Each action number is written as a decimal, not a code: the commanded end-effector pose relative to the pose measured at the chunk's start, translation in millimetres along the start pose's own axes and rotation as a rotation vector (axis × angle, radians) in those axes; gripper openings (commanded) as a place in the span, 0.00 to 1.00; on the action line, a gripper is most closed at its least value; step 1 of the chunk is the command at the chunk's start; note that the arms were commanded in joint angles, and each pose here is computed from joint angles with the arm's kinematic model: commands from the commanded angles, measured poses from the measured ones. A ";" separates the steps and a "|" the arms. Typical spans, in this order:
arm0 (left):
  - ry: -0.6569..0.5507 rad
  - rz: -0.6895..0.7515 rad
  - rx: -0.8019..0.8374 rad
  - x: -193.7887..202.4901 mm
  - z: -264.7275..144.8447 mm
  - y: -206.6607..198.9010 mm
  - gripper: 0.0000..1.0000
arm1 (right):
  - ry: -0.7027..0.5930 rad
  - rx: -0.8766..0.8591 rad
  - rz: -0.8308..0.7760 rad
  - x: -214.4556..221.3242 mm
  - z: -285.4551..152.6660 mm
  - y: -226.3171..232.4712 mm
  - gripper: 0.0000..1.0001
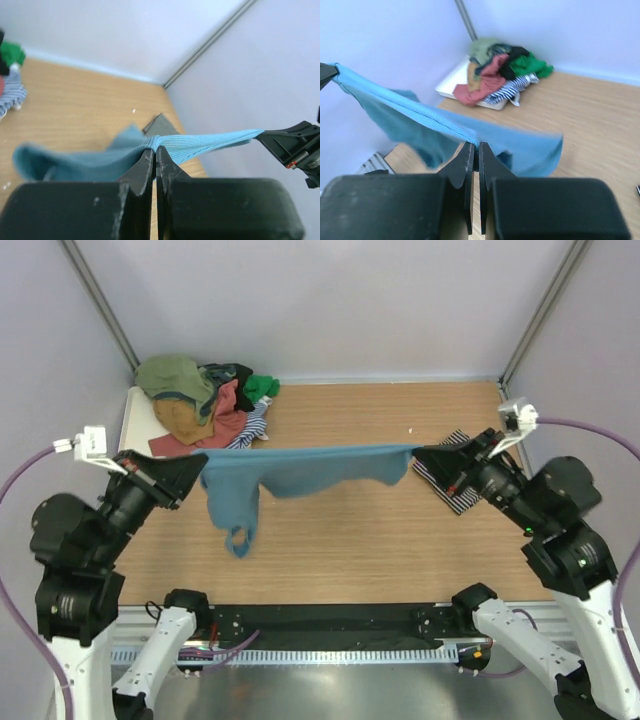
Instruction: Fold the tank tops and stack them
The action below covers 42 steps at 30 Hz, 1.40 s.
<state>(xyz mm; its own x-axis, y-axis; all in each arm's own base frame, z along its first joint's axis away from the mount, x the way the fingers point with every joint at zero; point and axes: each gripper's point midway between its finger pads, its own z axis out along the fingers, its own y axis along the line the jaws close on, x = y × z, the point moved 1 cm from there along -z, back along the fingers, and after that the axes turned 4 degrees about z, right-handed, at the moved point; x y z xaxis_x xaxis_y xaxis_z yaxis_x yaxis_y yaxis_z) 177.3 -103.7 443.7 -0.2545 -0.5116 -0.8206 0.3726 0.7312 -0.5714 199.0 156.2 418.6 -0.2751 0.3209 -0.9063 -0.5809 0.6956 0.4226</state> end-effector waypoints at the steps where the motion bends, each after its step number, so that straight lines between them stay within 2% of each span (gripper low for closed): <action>1: -0.072 0.041 0.063 -18.4 -10.9 -18.9 0.00 | -0.069 -0.101 -0.044 -24.6 -14.5 26.0 0.01; 4: -0.077 0.016 0.073 -24.4 -2.3 -21.4 0.00 | -0.037 -0.064 -0.033 -26.9 -4.1 20.5 0.01; 6: -0.045 -0.026 0.063 -21.8 19.0 -13.3 0.00 | -0.008 0.048 -0.007 -22.0 8.4 -1.3 0.01; 7: -0.010 -0.054 0.038 -13.2 33.1 -1.8 0.00 | 0.065 0.130 0.024 -7.0 27.0 -21.1 0.01; 9: 0.081 -0.126 -0.022 7.0 71.6 26.2 0.00 | 0.120 0.309 0.045 8.1 45.5 -59.0 0.01; 11: 0.195 -0.187 -0.068 44.4 99.2 57.4 0.00 | 0.245 0.447 0.072 46.7 70.3 -96.8 0.01; 13: 0.299 -0.261 -0.126 92.7 131.1 99.2 0.00 | 0.288 0.541 0.086 75.8 84.5 -126.8 0.01; 15: 0.311 -0.288 -0.154 119.8 155.0 129.1 0.00 | 0.341 0.604 0.104 108.3 99.7 -154.7 0.01; 16: 0.339 -0.323 -0.214 148.0 159.1 153.5 0.00 | 0.349 0.634 0.120 122.0 104.9 -172.6 0.01; 18: 0.329 -0.323 -0.228 164.8 175.3 170.1 0.00 | 0.408 0.685 0.155 148.5 116.2 -200.5 0.01; 19: 0.386 -0.341 -0.283 190.7 185.1 191.0 0.00 | 0.390 0.699 0.171 146.4 122.0 -215.0 0.01; 21: 0.395 -0.323 -0.298 204.9 206.2 202.7 0.00 | 0.426 0.728 0.197 165.0 135.6 -238.3 0.01; 23: 0.448 -0.329 -0.323 228.1 232.8 219.8 0.00 | 0.416 0.751 0.202 162.4 150.8 -255.6 0.01; 25: 0.432 -0.328 -0.296 220.1 261.5 220.7 0.00 | 0.429 0.786 0.196 166.5 169.5 -276.2 0.01; 26: 0.472 -0.348 -0.324 239.8 271.3 236.4 0.00 | 0.429 0.799 0.196 165.5 174.6 -284.6 0.01; 27: 0.448 -0.338 -0.293 226.3 289.9 231.8 0.00 | 0.390 0.791 0.188 148.7 188.6 -287.6 0.01; 28: 0.453 -0.338 -0.293 228.3 298.8 235.6 0.00 | 0.442 0.830 0.194 167.9 193.1 -304.1 0.01; 29: 0.475 -0.345 -0.308 238.4 306.4 244.9 0.00 | 0.433 0.866 0.186 164.7 196.3 -314.4 0.01; 31: 0.446 -0.316 -0.300 224.2 327.2 245.6 0.06 | 0.403 0.917 0.192 151.4 208.4 -330.7 0.01; 32: 0.464 -0.309 -0.320 230.3 330.4 252.7 0.21 | 0.420 0.943 0.199 162.5 213.7 -343.0 0.02; 34: 0.450 -0.270 -0.319 218.4 339.5 251.8 0.35 | 0.388 0.943 0.207 149.9 224.7 -347.5 0.10; 35: 0.447 -0.255 -0.321 215.7 341.2 251.6 0.49 | 0.383 0.958 0.207 148.5 224.5 -349.3 0.38; 37: 0.452 -0.210 -0.369 210.3 331.5 253.6 0.61 | 0.364 0.971 0.208 145.7 219.5 -348.2 0.51; 38: 0.464 -0.195 -0.388 210.7 325.3 252.7 0.73 | 0.337 0.966 0.205 135.4 214.6 -342.6 0.55; 39: 0.454 -0.172 -0.393 201.6 317.5 246.0 0.79 | 0.349 0.977 0.207 143.6 205.0 -341.2 0.55; 42: 0.476 -0.101 -0.468 201.0 290.8 245.6 0.89 | 0.333 0.970 0.217 141.0 180.4 -325.5 0.55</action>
<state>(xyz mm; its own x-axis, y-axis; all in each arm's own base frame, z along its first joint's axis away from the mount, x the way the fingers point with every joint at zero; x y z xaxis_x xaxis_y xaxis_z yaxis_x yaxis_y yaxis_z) 498.8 -173.9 114.0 -0.6999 -0.4726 -0.5355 -0.0777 0.7957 -0.6007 504.2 98.2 104.2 -0.6692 0.3747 -0.6417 0.3186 0.9248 0.2078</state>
